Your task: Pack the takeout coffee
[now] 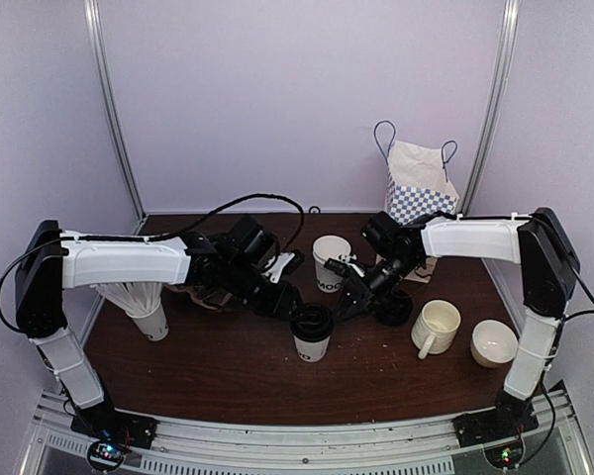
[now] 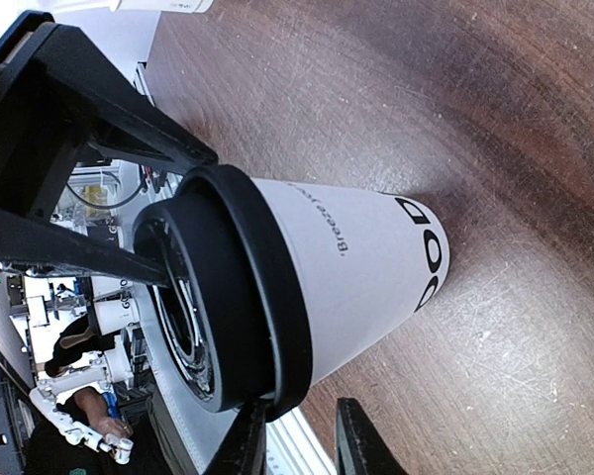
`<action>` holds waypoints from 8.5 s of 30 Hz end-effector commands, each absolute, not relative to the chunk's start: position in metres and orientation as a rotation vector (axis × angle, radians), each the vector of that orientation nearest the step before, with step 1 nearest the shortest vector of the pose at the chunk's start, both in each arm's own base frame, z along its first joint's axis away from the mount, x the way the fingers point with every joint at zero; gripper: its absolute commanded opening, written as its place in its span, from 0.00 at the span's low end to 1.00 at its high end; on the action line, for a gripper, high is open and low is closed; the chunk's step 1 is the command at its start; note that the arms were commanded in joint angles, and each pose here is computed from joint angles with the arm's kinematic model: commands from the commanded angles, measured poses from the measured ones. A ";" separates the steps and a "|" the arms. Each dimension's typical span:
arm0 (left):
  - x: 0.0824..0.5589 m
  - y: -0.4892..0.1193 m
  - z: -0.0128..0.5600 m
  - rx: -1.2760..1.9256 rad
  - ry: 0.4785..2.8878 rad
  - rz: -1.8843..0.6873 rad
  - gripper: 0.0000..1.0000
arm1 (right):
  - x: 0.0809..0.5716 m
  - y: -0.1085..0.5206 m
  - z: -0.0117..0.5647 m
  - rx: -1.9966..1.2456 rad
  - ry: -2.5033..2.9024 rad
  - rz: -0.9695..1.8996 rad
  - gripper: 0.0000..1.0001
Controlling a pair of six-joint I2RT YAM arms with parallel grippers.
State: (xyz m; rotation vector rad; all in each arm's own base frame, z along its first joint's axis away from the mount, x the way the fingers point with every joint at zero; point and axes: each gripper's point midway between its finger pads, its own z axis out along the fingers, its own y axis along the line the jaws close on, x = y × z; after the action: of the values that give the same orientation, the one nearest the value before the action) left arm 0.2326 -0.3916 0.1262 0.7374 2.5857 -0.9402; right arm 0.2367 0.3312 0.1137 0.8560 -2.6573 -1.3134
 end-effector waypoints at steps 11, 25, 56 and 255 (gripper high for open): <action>0.241 -0.385 0.157 0.814 2.477 -0.841 0.55 | 0.246 0.337 0.146 1.112 -2.717 -1.321 0.37; 0.258 -0.384 0.186 0.841 2.386 -0.789 0.67 | 0.241 0.331 0.163 1.280 -2.725 -1.277 0.52; 0.248 -0.392 0.156 0.912 2.438 -0.997 0.58 | 0.266 0.351 0.126 1.248 -2.698 -1.148 0.43; 0.275 -0.412 0.099 0.891 2.498 -0.989 0.44 | 0.221 0.366 0.150 2.429 -2.524 -0.318 0.00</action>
State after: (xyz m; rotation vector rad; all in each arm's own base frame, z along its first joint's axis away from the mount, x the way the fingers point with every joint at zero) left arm 0.2814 -0.4200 0.1257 0.8903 2.4085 -1.0280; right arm 0.2007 0.3587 0.1486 2.2966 -2.4934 -0.5465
